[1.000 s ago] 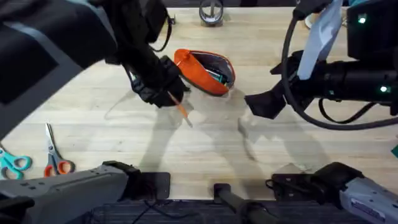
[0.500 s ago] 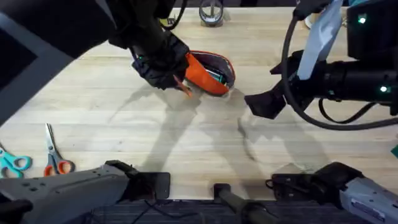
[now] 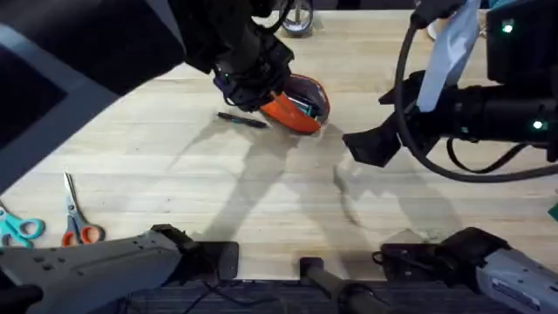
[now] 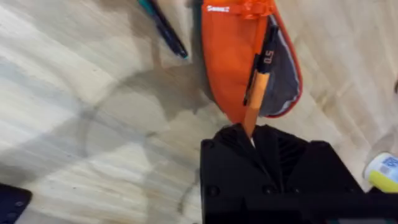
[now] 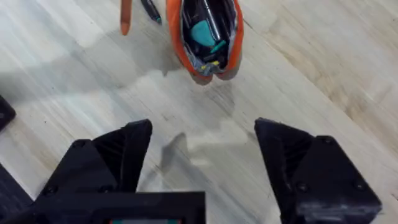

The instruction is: Unzip the bag, pick up the pens from the table one at a time and place them inside, then zip the bag closed.

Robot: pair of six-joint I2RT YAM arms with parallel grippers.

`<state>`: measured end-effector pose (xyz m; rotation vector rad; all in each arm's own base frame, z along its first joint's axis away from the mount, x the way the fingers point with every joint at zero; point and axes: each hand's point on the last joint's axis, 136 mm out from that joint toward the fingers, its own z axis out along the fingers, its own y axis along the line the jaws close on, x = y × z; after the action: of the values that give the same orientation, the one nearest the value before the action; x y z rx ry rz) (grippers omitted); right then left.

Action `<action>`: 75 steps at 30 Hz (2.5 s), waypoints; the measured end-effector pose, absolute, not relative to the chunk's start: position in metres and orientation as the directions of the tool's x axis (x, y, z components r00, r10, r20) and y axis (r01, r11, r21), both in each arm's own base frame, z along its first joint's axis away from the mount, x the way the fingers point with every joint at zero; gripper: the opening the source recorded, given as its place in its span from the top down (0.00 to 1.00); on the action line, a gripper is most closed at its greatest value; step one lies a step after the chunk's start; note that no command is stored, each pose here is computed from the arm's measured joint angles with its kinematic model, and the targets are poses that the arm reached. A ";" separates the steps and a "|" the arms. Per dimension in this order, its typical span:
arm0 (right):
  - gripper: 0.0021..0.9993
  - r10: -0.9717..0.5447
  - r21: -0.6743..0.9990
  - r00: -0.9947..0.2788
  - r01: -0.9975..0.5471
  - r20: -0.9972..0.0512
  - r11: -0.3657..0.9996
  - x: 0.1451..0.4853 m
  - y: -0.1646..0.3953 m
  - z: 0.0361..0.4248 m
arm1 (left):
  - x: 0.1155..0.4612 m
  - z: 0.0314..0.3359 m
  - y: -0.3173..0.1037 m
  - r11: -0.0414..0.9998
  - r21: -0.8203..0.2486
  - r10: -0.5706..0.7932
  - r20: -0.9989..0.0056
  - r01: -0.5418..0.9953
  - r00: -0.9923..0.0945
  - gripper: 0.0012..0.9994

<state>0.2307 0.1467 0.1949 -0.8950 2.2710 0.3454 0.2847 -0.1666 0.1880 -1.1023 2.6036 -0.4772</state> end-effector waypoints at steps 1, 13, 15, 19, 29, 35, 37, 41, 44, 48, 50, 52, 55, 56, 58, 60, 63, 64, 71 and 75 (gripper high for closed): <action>0.00 -0.508 0.003 -0.545 -0.683 -0.667 0.731 0.231 0.147 0.195 | 0.286 0.189 -0.168 0.653 -0.407 -0.731 -0.120 -0.638 -0.672 0.96; 0.00 -0.507 0.003 -0.545 -0.683 -0.667 0.731 0.231 0.147 0.195 | 0.308 0.184 -0.216 0.688 -0.379 -0.694 -0.095 -0.618 -0.714 0.96; 0.00 -0.508 0.003 -0.546 -0.683 -0.667 0.731 0.231 0.147 0.195 | 0.311 0.178 -0.223 0.686 -0.365 -0.695 -0.073 -0.629 -0.715 0.96; 0.00 -0.508 0.003 -0.546 -0.683 -0.667 0.731 0.231 0.147 0.195 | 0.312 0.163 -0.229 0.672 -0.328 -0.709 -0.030 -0.663 -0.704 0.96; 0.00 -0.507 0.003 -0.545 -0.683 -0.667 0.731 0.231 0.147 0.195 | 0.313 0.142 -0.233 0.634 -0.281 -0.748 0.012 -0.720 -0.663 0.96; 0.00 -0.508 0.002 -0.545 -0.683 -0.667 0.730 0.231 0.147 0.195 | 0.314 0.134 -0.233 0.627 -0.259 -0.758 0.013 -0.735 -0.652 0.96; 0.00 -0.507 0.003 -0.545 -0.683 -0.667 0.731 0.231 0.147 0.195 | 0.315 0.132 -0.232 0.623 -0.253 -0.764 0.005 -0.740 -0.645 0.96; 0.00 -0.507 0.003 -0.545 -0.683 -0.667 0.731 0.231 0.147 0.195 | 0.318 0.131 -0.228 0.616 -0.251 -0.774 -0.020 -0.747 -0.633 0.96; 0.00 -0.507 0.003 -0.545 -0.683 -0.667 0.731 0.231 0.147 0.195 | 0.320 0.131 -0.225 0.612 -0.250 -0.781 -0.038 -0.751 -0.624 0.96; 0.00 -0.507 0.003 -0.545 -0.683 -0.667 0.731 0.231 0.147 0.195 | 0.322 0.132 -0.222 0.608 -0.249 -0.786 -0.054 -0.754 -0.616 0.96; 0.00 -0.508 0.003 -0.546 -0.683 -0.667 0.731 0.231 0.147 0.195 | 0.323 0.132 -0.221 0.606 -0.251 -0.788 -0.059 -0.755 -0.613 0.96; 0.00 -0.507 0.003 -0.545 -0.683 -0.667 0.731 0.231 0.147 0.195 | 0.324 0.132 -0.221 0.603 -0.253 -0.790 -0.061 -0.756 -0.610 0.96; 0.00 -0.507 0.003 -0.545 -0.683 -0.667 0.731 0.231 0.147 0.195 | 0.326 0.128 -0.221 0.603 -0.247 -0.791 -0.061 -0.759 -0.609 0.96; 0.00 -0.507 0.003 -0.545 -0.683 -0.667 0.731 0.231 0.147 0.195 | 0.327 0.126 -0.222 0.603 -0.245 -0.791 -0.061 -0.759 -0.609 0.96; 0.00 -0.507 0.003 -0.545 -0.683 -0.667 0.731 0.231 0.147 0.195 | 0.329 0.121 -0.224 0.603 -0.245 -0.791 -0.060 -0.759 -0.609 0.96; 0.00 -0.507 0.003 -0.545 -0.683 -0.667 0.731 0.231 0.147 0.195 | 0.332 0.118 -0.226 0.603 -0.248 -0.791 -0.060 -0.758 -0.609 0.96; 0.00 -0.507 0.003 -0.545 -0.683 -0.667 0.731 0.231 0.147 0.195 | 0.333 0.118 -0.226 0.603 -0.249 -0.791 -0.061 -0.758 -0.609 0.96; 0.00 -0.508 0.003 -0.545 -0.683 -0.667 0.731 0.231 0.147 0.195 | 0.333 0.118 -0.226 0.602 -0.249 -0.791 -0.061 -0.758 -0.609 0.96; 0.00 -0.508 0.002 -0.545 -0.683 -0.667 0.730 0.231 0.147 0.195 | 0.334 0.118 -0.225 0.595 -0.250 -0.797 -0.066 -0.764 -0.600 0.96; 0.00 -0.507 0.003 -0.545 -0.683 -0.667 0.731 0.231 0.147 0.195 | 0.335 0.118 -0.225 0.586 -0.253 -0.805 -0.071 -0.770 -0.589 0.96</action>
<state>0.2307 0.1467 0.1949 -0.8949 2.2710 0.3455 0.3351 -0.2247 0.1181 -1.3216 2.6354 -0.2913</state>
